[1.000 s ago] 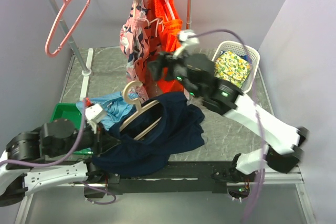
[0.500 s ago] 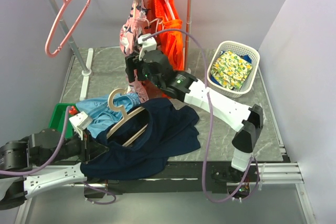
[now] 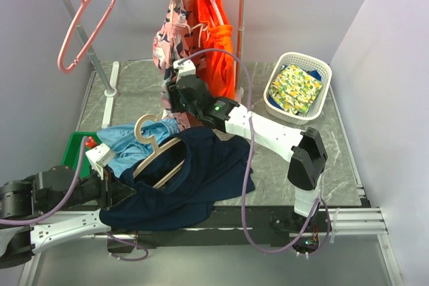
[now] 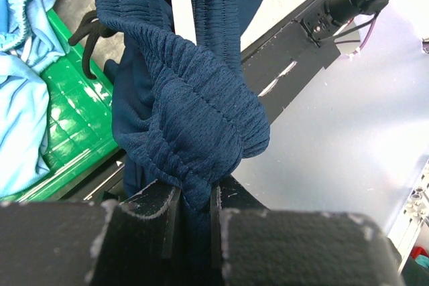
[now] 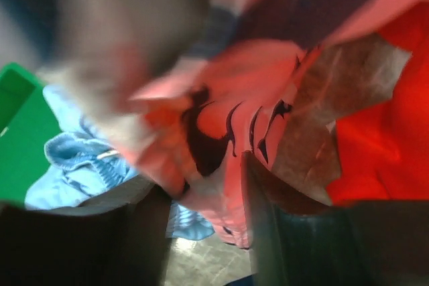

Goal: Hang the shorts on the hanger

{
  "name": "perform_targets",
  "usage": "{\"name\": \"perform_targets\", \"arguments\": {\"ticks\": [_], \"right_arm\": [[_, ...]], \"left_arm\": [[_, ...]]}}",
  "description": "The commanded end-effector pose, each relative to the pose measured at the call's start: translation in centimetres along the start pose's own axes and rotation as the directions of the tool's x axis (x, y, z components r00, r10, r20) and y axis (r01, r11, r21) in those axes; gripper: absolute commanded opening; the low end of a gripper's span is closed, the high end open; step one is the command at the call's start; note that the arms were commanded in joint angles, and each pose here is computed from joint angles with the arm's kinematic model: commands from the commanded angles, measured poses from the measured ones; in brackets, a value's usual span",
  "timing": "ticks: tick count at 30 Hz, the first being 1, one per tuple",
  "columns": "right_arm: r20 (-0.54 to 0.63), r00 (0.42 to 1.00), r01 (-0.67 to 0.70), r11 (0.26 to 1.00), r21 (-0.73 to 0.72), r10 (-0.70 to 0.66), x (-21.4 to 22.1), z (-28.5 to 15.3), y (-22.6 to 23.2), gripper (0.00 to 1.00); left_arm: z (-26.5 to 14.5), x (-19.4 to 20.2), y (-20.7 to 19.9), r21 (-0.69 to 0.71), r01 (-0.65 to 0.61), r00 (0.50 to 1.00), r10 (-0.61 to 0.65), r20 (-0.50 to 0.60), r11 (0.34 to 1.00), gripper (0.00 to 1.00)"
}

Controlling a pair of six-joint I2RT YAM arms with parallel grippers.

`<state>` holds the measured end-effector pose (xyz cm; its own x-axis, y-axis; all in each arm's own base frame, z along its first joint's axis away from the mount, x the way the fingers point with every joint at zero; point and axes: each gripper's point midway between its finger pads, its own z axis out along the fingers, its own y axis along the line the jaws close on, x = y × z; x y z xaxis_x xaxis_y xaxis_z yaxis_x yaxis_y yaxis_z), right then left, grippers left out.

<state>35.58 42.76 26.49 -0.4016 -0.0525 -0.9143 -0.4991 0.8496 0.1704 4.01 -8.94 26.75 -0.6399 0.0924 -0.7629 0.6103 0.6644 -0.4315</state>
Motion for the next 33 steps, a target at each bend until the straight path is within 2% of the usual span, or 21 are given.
{"name": "perform_targets", "arguments": {"ticks": [1,2,3,9,16,23,26,29,32,33], "right_arm": [[0.046,0.997,-0.071,0.996,0.047,0.069,-0.6,1.3,-2.2,0.4],[0.049,0.995,-0.09,0.994,0.063,0.087,-0.6,1.4,-2.7,0.33],[0.062,0.994,-0.1,0.991,0.089,0.094,-0.7,1.2,-3.2,0.23],[0.118,0.978,-0.196,0.959,0.205,0.174,-1.2,-0.2,-7.2,0.01],[0.149,0.963,-0.263,0.908,0.327,0.225,-0.8,-1.1,-11.0,0.0],[0.176,0.953,-0.293,0.889,0.352,0.245,-1.4,-1.9,-12.3,0.0],[0.184,0.952,-0.296,0.887,0.355,0.244,-1.6,-2.2,-12.6,0.0],[0.188,0.952,-0.297,0.884,0.361,0.243,-1.6,-2.6,-12.8,0.0],[0.191,0.95,-0.302,0.883,0.359,0.247,-1.6,-2.9,-12.9,0.0],[0.19,0.951,-0.299,0.883,0.361,0.245,-1.5,-3.0,-13.1,0.0]], "left_arm": [[-0.8,-2.8,-1.0,0.025,0.026,0.994,-0.028,0.103,0.999,0.01],[-0.9,-2.8,-0.9,0.019,0.026,0.994,-0.028,0.104,0.999,0.01],[-1.1,-3.1,-0.8,0.013,0.028,0.993,-0.029,0.115,1.0,0.01],[-2.0,-5.2,1.4,-0.129,0.06,0.981,-0.035,0.192,0.99,0.01],[-3.5,-7.9,3.1,-0.244,0.122,0.955,-0.047,0.292,0.962,0.01],[-6.0,-12.2,4.0,-0.314,0.201,0.895,-0.043,0.444,0.928,0.01],[-7.2,-15.0,4.6,-0.381,0.266,0.852,-0.031,0.523,0.885,0.01],[-6.5,-17.5,3.8,-0.413,0.281,0.829,-0.002,0.559,0.866,0.01],[-4.8,-18.9,4.1,-0.532,0.274,0.842,0.068,0.536,0.801,0.01],[-3.3,-19.2,3.9,-0.589,0.245,0.862,0.105,0.496,0.77,0.01]]}}
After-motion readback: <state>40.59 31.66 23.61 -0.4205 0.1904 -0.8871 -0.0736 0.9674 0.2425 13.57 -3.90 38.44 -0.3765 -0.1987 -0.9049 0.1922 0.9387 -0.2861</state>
